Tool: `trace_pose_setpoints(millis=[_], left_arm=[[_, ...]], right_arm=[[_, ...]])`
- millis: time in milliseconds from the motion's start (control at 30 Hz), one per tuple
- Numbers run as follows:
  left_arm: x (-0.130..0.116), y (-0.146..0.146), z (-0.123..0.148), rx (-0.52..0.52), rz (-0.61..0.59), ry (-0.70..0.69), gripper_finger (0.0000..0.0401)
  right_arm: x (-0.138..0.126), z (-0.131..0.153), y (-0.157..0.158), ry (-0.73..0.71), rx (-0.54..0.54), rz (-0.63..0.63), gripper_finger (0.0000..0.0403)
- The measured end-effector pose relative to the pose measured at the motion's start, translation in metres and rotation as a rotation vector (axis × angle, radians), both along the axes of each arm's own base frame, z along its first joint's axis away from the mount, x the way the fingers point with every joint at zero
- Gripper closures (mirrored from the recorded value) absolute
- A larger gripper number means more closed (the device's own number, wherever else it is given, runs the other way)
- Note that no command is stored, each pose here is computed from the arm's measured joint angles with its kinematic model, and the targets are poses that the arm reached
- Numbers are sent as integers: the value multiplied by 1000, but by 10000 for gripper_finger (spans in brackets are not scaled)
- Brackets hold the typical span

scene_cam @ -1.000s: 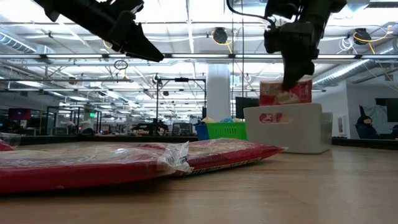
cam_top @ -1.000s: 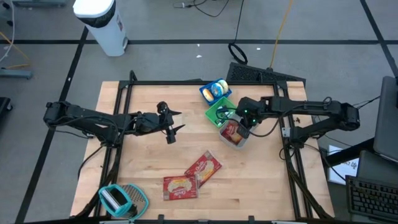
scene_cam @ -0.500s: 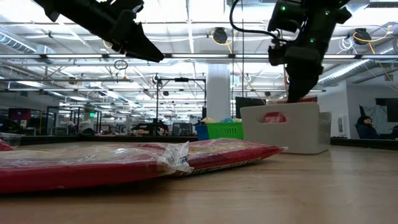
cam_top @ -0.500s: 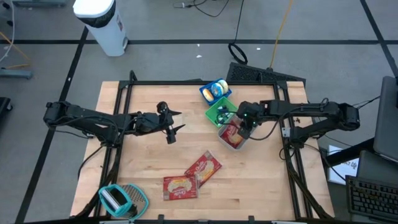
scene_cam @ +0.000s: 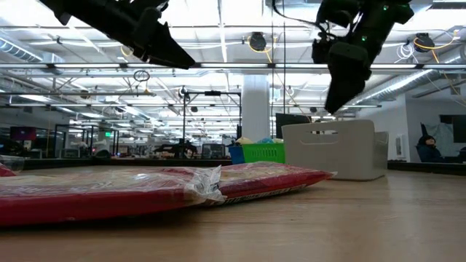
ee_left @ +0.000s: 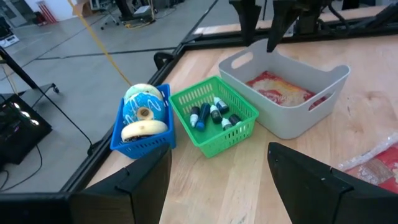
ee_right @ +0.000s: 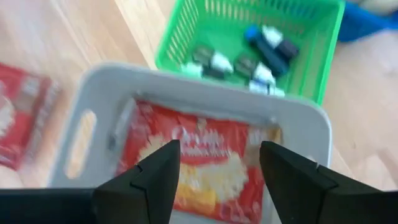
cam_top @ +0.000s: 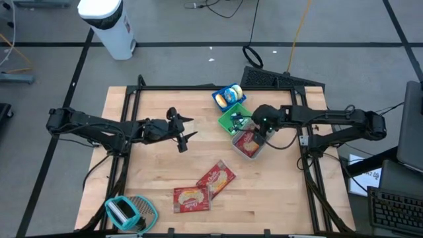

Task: Pick & Place Food Item
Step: Put the bottom red popcorn bag into the gray bin

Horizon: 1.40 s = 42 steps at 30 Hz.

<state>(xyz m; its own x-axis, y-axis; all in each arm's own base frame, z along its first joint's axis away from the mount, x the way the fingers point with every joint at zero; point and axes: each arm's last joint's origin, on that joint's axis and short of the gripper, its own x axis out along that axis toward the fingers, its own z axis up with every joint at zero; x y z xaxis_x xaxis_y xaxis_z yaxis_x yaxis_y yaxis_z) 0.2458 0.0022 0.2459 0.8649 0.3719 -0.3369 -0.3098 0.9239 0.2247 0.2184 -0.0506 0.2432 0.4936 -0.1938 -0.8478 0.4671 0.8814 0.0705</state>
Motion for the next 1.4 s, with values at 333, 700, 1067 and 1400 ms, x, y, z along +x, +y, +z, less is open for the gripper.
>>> trace_pose_setpoints(millis=[333,700,1067,1400], left_arm=[[-3,-14,-10,-133,-228,104,132],[-6,-66,-55,-540,-404,427,132],[-7,-111,-85,-592,-516,576,132],[-5,-134,-120,-650,-457,684,133]], right_arm=[[6,30,3,-289,-77,46,196],[25,51,9,-521,-286,226,198],[27,35,2,-793,-537,261,199],[17,12,15,-953,-561,275,203]])
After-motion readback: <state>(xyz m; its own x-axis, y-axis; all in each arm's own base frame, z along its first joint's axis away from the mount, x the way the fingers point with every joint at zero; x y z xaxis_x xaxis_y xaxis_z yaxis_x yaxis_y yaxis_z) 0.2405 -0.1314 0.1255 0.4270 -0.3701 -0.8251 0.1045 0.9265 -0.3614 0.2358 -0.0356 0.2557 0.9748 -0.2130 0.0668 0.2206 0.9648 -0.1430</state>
